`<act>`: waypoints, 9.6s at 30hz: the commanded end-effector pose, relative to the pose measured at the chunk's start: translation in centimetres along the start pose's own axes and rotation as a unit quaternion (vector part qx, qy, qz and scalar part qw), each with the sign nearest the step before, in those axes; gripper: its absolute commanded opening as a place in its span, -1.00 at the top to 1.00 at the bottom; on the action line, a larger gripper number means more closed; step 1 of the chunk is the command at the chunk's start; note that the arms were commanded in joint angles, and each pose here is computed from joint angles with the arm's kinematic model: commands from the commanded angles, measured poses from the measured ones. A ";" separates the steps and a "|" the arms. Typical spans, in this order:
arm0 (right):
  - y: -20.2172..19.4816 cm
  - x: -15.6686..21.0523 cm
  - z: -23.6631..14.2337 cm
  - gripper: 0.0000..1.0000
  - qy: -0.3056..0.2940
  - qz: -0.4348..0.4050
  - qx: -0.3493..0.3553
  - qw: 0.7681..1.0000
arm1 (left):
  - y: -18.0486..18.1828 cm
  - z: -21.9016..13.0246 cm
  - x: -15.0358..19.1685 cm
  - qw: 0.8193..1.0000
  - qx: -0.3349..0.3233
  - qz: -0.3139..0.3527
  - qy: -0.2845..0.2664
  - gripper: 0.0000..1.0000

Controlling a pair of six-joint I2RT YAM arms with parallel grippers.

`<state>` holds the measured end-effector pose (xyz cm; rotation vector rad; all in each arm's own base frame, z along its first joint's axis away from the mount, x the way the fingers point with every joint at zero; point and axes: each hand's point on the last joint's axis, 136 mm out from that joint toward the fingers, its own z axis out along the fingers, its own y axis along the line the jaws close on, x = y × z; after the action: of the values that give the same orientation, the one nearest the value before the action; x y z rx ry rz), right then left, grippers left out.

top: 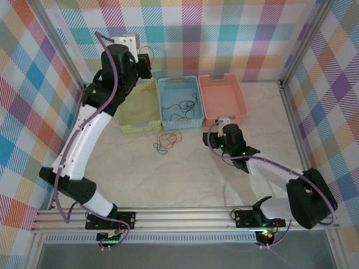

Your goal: Untangle the cables

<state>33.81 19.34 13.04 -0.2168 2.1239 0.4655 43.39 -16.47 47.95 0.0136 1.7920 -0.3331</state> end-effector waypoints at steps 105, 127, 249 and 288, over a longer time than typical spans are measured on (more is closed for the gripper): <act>13.4 3.4 1.7 -0.57 -0.012 -0.190 -0.227 0.955 | 17.7 16.3 26.2 0.923 -0.171 -0.170 0.300 0.32; 10.8 1.9 1.5 -0.56 -0.038 -0.145 -0.175 0.973 | 7.6 -2.6 31.5 0.917 -0.050 -0.220 0.331 -0.32; 3.6 -6.9 -1.5 0.86 -0.081 -0.508 0.109 0.851 | -0.5 -13.6 33.9 0.905 0.129 -0.107 0.392 1.00; 6.6 -6.3 -6.3 1.00 -0.174 -0.281 -0.104 0.938 | -5.1 -11.3 37.4 0.858 0.233 -0.248 0.384 -0.31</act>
<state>30.33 22.46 21.53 -0.8585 1.5919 0.2998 22.43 -23.48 14.61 0.0428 2.5115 -1.1446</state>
